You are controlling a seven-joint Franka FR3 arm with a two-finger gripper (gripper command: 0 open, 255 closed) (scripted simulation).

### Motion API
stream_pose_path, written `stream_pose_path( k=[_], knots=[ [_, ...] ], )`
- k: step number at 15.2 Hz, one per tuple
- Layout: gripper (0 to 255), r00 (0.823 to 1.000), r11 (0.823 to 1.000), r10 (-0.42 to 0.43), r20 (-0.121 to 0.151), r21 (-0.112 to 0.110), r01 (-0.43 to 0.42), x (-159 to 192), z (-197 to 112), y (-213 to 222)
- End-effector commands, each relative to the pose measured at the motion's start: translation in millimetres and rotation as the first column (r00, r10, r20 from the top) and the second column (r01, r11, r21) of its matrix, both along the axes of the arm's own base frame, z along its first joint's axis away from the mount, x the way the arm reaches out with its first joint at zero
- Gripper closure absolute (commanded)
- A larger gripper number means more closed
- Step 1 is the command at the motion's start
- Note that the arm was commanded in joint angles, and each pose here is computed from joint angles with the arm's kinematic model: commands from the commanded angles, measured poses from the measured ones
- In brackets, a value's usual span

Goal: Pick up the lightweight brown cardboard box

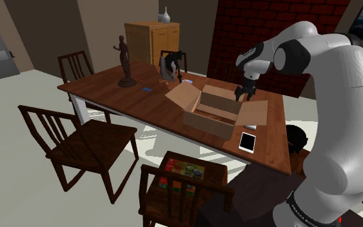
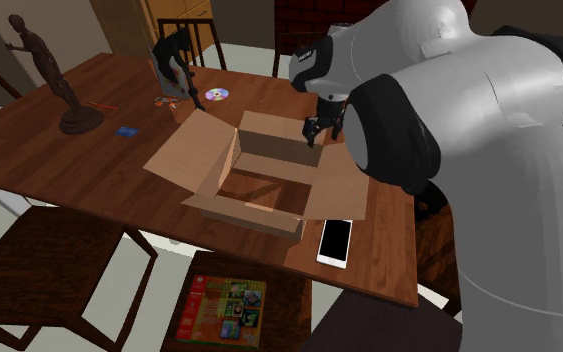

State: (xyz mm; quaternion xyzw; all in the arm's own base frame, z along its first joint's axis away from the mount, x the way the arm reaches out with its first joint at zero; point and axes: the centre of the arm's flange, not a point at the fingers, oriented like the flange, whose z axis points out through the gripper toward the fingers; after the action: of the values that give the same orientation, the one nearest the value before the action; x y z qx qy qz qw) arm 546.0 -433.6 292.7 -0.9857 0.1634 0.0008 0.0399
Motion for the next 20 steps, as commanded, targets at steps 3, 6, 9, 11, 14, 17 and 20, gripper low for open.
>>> stream_pose_path(
  k=[3,6,9,11,14,17,20],
  knots=[
    [0,1.0,1.0,-0.001,0.001,0.0,0.001,1,-20,-1],
    [0,1.0,1.0,-0.001,0.001,0.0,0.001,1,-29,-1],
    [255,1.0,1.0,-0.001,0.001,0.0,0.001,1,-29,-1],
    [255,1.0,1.0,-0.001,0.001,0.0,0.001,1,-29,-1],
    [255,1.0,1.0,-0.001,0.001,0.0,0.001,1,-29,-1],
    [255,1.0,1.0,-0.001,0.001,0.0,0.001,1,-23,-1],
    [255,1.0,1.0,-0.001,0.001,0.0,0.001,1,-7,-1]
  ],
)
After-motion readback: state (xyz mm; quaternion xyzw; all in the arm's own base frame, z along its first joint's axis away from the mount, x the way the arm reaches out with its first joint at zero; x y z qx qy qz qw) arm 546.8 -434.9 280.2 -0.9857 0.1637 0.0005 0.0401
